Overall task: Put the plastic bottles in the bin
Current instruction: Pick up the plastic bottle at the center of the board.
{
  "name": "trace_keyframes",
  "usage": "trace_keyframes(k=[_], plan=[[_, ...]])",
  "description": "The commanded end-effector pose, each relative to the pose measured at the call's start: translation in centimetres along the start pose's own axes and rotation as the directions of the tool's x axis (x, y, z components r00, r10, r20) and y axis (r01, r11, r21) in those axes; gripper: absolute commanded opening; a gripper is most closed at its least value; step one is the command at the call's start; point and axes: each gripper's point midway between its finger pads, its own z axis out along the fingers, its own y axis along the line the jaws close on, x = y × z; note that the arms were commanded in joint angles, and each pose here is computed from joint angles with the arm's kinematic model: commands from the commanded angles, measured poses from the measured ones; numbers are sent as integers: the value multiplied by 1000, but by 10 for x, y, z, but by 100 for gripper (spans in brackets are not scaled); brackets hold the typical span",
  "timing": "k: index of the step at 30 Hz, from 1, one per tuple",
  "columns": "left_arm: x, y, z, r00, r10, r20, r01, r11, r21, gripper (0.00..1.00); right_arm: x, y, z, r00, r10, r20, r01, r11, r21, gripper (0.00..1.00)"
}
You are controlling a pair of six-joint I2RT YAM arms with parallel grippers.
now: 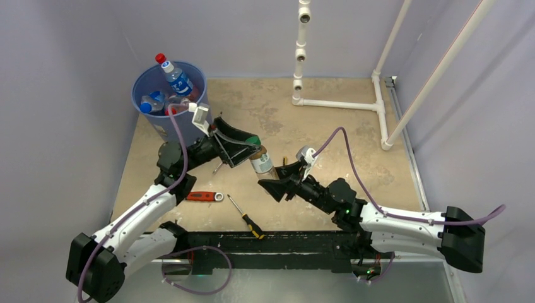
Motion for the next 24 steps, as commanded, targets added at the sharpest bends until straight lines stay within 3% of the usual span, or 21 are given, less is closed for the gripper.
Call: trace_keyframes(k=[1,7,9,11,15,19,24], plan=[[11,11,12,998,17,-53,-20,998,-51,75,-38,21,6,995,13,104,-6,998,-68,0],[15,3,18,998,34,-51,-36,999,-36,52,-37,19,5,995,4,97,2,998,-58,0],[12,2,18,999,38,-39,-39,998,-40,50,-36,18,5,995,2,95,3,999,-53,0],[10,2,18,999,38,-29,-39,998,-46,52,-34,16,4,996,-2,90,6,999,-48,0],[4,-1,18,999,40,-5,-40,998,-51,70,-32,14,3,996,-9,84,13,999,-42,0],[-4,-4,17,998,51,27,-49,997,-55,71,-31,13,2,996,-17,82,20,999,-37,0],[-7,-5,15,997,57,44,-55,997,-62,45,-29,12,2,997,-19,79,22,999,-37,0]])
